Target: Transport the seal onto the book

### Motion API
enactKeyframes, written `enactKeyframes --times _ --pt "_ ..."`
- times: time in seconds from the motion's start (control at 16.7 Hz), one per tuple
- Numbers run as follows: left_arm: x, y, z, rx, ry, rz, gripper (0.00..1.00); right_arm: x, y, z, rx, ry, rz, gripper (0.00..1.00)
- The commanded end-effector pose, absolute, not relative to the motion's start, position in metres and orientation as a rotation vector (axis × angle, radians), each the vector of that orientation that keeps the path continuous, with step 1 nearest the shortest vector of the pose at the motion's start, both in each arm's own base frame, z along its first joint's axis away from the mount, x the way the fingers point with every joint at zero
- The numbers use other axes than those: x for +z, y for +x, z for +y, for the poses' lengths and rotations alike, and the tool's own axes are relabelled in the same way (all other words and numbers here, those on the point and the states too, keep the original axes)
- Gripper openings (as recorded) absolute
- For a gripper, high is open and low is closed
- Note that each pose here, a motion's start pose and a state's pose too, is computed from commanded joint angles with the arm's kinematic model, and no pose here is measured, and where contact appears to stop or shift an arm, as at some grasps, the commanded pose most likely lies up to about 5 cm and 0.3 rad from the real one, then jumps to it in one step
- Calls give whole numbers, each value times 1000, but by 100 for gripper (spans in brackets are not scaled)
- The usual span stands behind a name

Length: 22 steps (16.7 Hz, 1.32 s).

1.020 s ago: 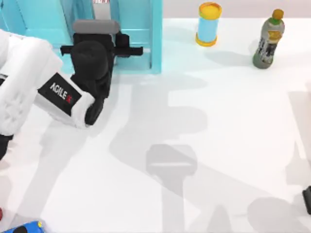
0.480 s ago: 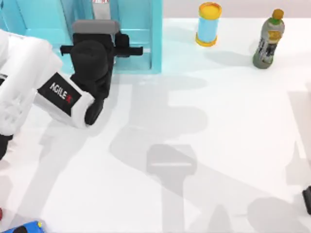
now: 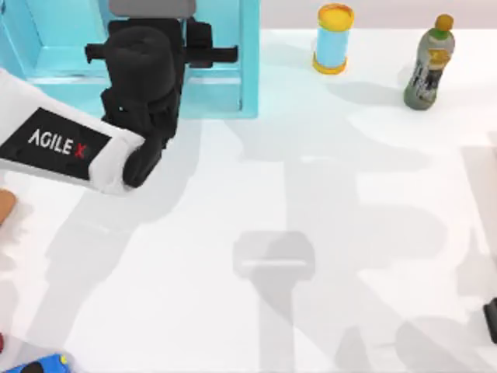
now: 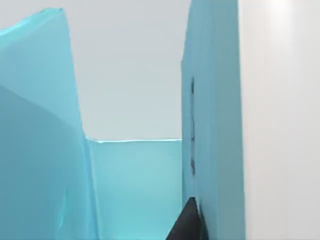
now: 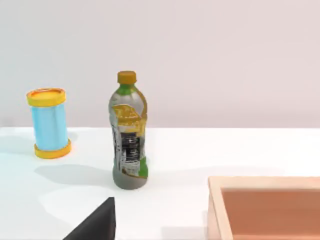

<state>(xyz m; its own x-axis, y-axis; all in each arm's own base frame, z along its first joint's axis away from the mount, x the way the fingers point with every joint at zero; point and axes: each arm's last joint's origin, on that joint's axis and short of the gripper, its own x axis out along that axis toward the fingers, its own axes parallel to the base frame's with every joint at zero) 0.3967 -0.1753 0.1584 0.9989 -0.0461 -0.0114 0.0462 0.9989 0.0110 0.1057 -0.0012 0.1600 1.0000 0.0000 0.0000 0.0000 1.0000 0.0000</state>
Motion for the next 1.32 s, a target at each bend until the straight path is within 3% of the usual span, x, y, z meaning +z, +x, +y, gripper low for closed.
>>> enactKeyframes --times 0.3,0.48,0.72,1.32 --pt "240 319 -171 -47 -4 -15 0 160 106 -1 0 0 0 100" --pt "263 276 -162 -50 -6 -16 0 160 106 -1 0 0 0 100" --pt "268 248 -156 -53 4 0 0 160 106 -1 0 0 0 100" --pt "265 251 -170 -46 -68 41 0 160 106 -1 0 0 0 100"
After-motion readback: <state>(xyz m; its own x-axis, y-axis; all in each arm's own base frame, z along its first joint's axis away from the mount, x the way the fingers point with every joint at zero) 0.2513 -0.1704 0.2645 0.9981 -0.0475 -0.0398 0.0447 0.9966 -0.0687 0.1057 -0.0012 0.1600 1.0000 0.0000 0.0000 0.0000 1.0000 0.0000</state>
